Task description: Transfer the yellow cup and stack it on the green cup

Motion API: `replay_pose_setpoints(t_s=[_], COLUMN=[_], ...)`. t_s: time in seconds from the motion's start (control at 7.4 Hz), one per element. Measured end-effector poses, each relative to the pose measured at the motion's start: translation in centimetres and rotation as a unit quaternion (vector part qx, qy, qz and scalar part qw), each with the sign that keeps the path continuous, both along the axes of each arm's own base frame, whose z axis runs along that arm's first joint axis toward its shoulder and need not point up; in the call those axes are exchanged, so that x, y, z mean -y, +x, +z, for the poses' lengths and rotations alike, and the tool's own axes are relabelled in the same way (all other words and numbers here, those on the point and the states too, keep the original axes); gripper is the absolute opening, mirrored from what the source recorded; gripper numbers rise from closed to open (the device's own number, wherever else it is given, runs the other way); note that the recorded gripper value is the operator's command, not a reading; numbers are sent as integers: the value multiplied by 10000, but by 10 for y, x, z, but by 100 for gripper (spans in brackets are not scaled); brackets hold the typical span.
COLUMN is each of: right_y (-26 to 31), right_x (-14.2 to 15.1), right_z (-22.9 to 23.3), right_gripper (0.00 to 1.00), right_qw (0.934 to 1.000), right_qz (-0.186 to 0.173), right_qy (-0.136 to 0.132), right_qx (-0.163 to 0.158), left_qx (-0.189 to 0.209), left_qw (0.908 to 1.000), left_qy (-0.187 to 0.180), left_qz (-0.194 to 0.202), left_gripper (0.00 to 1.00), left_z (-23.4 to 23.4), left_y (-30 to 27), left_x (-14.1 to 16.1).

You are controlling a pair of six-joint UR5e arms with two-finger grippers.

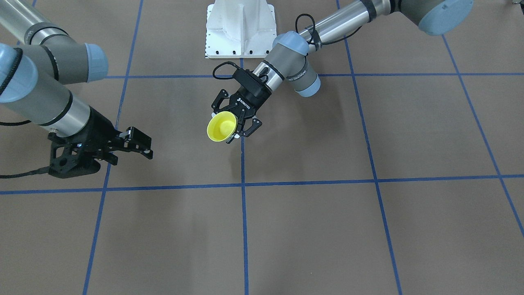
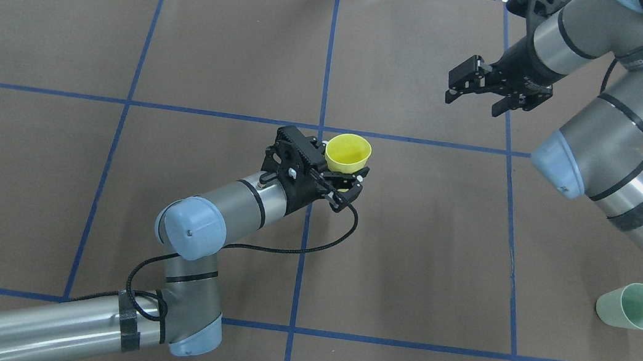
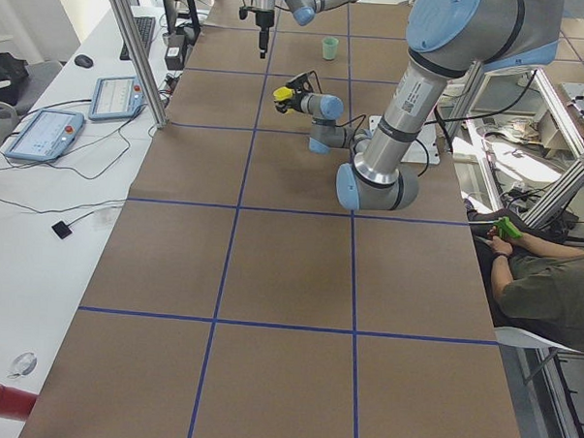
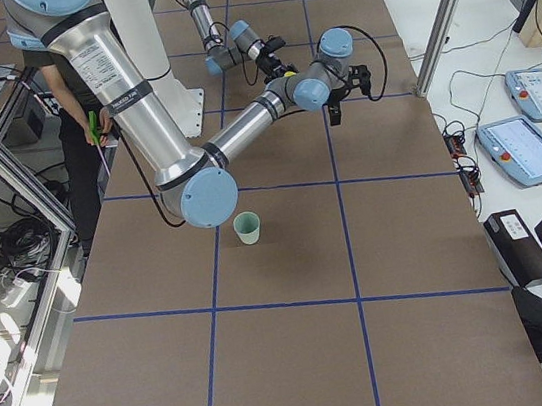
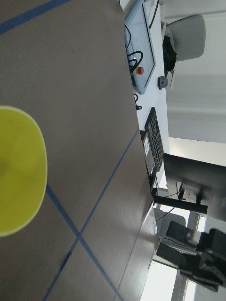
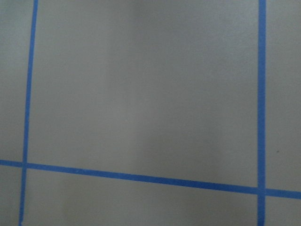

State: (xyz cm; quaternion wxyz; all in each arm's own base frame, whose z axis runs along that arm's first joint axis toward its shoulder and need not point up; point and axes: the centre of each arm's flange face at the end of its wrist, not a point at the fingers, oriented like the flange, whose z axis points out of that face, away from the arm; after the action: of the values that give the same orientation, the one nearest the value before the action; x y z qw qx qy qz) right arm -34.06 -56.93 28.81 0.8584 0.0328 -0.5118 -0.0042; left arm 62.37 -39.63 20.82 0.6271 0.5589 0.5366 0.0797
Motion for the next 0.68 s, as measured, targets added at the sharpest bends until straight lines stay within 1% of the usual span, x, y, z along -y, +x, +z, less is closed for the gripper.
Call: replay_pose_setpoints(t_s=[0.14, 0.41, 0.54, 0.68], right_y=[-19, -38, -43, -48], right_x=[-17, -51, -65, -75], right_z=[-10, -31, -39, -43], right_gripper=[100, 100, 100, 99], right_qw=[9996, 9972, 9961, 9952], right_qz=[-140, -369, -458, -548], right_qy=[137, 348, 378, 389], right_qx=[212, 556, 660, 714], left_qx=[-82, -239, -282, -311], left_qw=[9999, 9992, 9987, 9983], left_qy=[41, 99, 109, 114], left_qz=[62, 294, 407, 480], left_gripper=[53, 55, 58, 59], left_z=[-3, -6, -8, -11], left_y=[3, 16, 23, 28], left_x=[-9, -40, -55, -65])
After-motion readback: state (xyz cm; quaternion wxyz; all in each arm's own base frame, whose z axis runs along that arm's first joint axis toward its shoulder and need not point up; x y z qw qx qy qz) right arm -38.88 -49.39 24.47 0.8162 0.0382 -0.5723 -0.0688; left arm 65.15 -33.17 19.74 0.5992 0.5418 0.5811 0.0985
